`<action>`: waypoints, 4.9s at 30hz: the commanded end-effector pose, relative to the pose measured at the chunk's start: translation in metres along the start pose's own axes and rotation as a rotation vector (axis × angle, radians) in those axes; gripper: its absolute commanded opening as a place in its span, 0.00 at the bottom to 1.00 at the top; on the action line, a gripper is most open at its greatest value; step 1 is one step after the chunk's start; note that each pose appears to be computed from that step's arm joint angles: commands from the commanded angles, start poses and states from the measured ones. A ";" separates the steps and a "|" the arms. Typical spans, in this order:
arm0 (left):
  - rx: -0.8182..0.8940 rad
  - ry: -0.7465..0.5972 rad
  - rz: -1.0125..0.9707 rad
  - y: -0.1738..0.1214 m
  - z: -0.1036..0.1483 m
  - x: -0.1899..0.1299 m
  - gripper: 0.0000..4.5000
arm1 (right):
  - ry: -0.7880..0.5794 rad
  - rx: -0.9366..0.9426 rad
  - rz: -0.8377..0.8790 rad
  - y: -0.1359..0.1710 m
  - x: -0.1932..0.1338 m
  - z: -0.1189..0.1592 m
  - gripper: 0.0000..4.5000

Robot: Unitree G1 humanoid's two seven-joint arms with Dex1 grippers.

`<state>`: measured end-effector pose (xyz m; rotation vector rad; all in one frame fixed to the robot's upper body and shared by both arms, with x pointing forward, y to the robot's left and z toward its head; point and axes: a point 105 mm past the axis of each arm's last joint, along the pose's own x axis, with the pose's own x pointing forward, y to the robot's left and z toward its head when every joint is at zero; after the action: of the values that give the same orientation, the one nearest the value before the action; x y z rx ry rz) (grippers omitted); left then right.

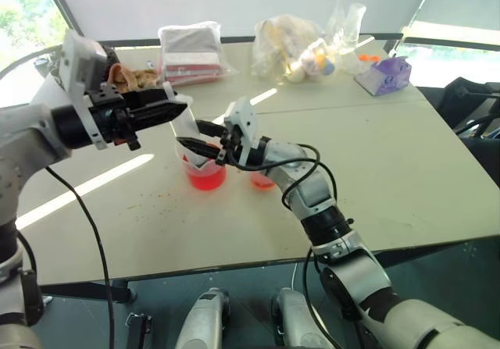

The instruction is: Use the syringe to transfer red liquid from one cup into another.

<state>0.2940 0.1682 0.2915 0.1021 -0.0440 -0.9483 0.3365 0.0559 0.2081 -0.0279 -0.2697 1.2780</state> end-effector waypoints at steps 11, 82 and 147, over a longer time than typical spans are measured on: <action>0.009 -0.073 -0.029 -0.010 0.016 0.008 0.00 | -0.052 -0.028 0.031 0.007 0.003 0.017 0.29; 0.082 -0.099 0.176 0.018 0.038 -0.029 0.49 | -0.126 -0.086 0.003 -0.008 0.000 0.054 0.29; 0.047 -0.203 -0.437 -0.023 0.049 0.134 0.49 | 0.000 -0.185 -0.452 -0.027 -0.114 0.069 0.29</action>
<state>0.3600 0.0541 0.3319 0.0144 -0.2253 -1.3318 0.3251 -0.0701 0.2369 -0.1008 -0.2690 0.7978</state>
